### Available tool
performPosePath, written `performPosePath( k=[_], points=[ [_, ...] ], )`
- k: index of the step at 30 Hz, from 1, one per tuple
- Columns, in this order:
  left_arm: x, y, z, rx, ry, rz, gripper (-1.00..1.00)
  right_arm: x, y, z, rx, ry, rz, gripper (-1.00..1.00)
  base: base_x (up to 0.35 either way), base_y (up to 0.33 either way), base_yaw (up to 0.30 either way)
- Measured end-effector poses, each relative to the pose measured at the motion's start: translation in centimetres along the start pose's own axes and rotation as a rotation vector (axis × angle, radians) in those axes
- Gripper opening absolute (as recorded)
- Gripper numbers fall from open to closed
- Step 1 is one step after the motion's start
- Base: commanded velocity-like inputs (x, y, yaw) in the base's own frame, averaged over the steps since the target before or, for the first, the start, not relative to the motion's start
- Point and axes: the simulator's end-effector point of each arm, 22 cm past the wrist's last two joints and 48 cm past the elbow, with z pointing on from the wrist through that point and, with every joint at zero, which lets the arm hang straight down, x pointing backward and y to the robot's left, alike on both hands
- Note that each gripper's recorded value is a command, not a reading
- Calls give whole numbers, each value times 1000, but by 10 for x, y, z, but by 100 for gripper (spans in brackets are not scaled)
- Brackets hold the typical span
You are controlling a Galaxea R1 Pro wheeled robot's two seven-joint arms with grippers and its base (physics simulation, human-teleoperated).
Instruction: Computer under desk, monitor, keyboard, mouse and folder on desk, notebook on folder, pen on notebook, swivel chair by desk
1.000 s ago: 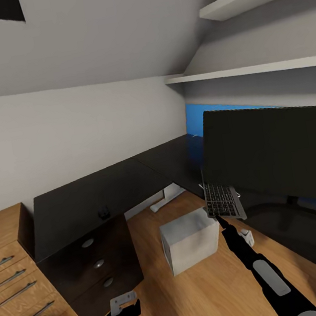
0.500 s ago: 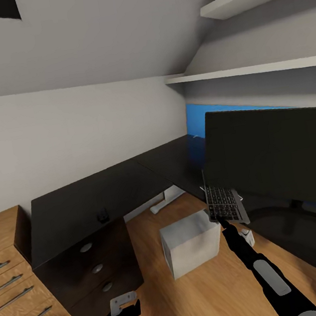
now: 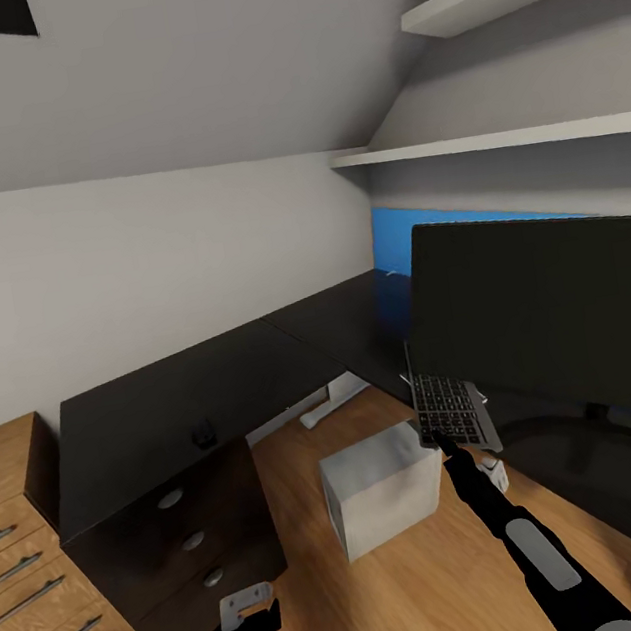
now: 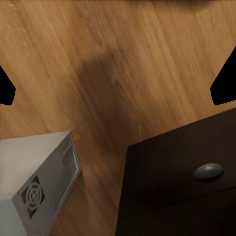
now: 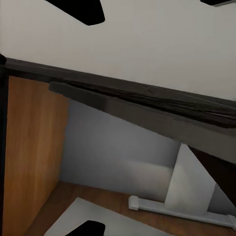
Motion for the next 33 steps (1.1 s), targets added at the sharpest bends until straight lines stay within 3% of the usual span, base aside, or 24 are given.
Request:
performPosePath(
  k=[8, 30, 31, 33],
  points=[
    [0, 0, 0, 1, 0, 0, 100, -1, -1, 0, 1, -1, -1, 100, 137, 0, 0],
    [1, 1, 0, -3, 3, 1, 100, -1, -1, 0, 3, -1, -2, 100, 4, 0, 0],
    [1, 1, 0, -3, 3, 1, 100, -1, -1, 0, 4, -1, -2, -100, 0, 0, 0],
    [1, 1, 0, -3, 3, 1, 100, -1, -1, 0, 4, -1, -2, -100, 0, 0, 0]
  ],
)
